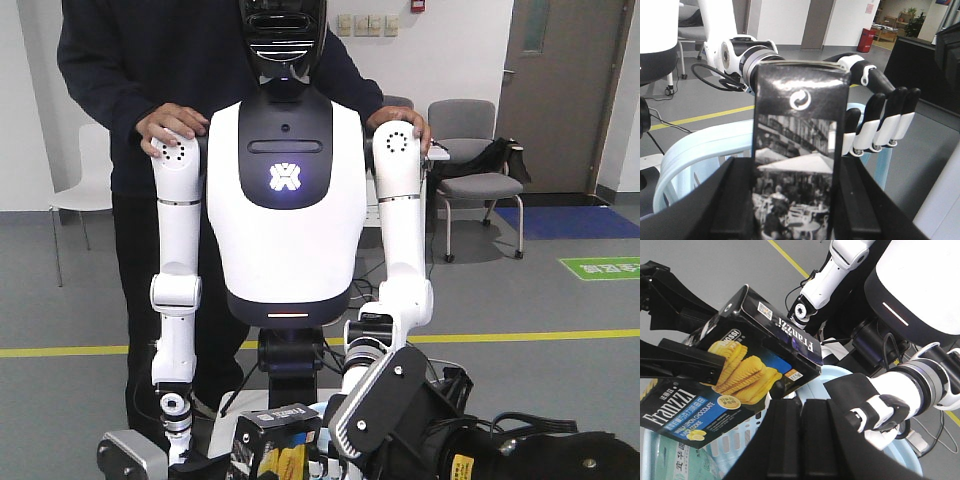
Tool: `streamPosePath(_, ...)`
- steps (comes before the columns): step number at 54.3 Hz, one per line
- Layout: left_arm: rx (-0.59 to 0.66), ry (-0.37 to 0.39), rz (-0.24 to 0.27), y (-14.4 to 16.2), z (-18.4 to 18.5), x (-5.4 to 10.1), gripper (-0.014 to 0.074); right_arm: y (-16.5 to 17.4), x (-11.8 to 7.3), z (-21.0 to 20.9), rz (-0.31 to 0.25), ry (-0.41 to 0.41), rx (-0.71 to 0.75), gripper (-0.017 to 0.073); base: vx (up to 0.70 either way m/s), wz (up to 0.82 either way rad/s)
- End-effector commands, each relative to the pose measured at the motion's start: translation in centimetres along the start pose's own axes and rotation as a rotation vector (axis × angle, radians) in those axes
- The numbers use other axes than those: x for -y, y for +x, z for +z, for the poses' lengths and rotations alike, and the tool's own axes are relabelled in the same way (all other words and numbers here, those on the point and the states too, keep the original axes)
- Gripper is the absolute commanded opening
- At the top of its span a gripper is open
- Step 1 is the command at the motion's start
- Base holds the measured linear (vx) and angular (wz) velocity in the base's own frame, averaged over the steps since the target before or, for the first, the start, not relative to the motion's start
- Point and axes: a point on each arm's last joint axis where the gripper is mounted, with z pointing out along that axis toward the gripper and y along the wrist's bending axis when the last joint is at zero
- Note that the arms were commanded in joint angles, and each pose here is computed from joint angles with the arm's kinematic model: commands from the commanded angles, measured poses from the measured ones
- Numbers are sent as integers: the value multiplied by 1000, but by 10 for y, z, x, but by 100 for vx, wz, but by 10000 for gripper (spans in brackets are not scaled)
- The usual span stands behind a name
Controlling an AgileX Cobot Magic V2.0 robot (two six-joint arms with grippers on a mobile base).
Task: Pick snacks and fruit into basket
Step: 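Lower the Franzzi box into the basket beside the goji bag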
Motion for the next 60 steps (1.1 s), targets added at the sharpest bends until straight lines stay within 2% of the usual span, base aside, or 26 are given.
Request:
streamPosePath(1,259,80,9,-35,-1,10,180,-17,9,-13,-52,51,55,-13,0,0)
streamPosePath(9,263,75,6,-35,-1,10,-8,-17,9,-13,-52,51,55,-13,0,0)
streamPosePath(14,305,52,-6,-39,-2,8,-8,-17,9,-13,-52,51,55,-13,0,0)
streamPosePath(20,346,-19,-35,-43,-3,1,-7,-17,9,-13,-52,51,55,-13,0,0)
streamPosePath(26,354,-36,-61,-43,-3,-1,-6,-17,9,-13,-53,50,55,-13,0,0)
streamPosePath(38,358,-16,-203,-44,-3,-1,-6,-16,9,-13,-53,53,54,-13,0,0)
streamPosePath(47,360,-4,-275,-44,-3,-1,-6,-17,9,-13,-54,52,55,-13,0,0)
streamPosePath(55,360,22,-417,-44,-3,-1,-6,-17,9,-13,-54,52,55,-13,0,0)
streamPosePath(58,360,27,-441,-44,-3,-1,-5,-17,9,-13,-54,52,55,-13,0,0)
streamPosePath(59,351,34,-522,-43,-3,-2,0,-17,9,-13,-54,52,55,-13,0,0)
streamPosePath(60,350,35,-536,-42,-3,-2,0,-17,9,-13,-54,52,55,-13,0,0)
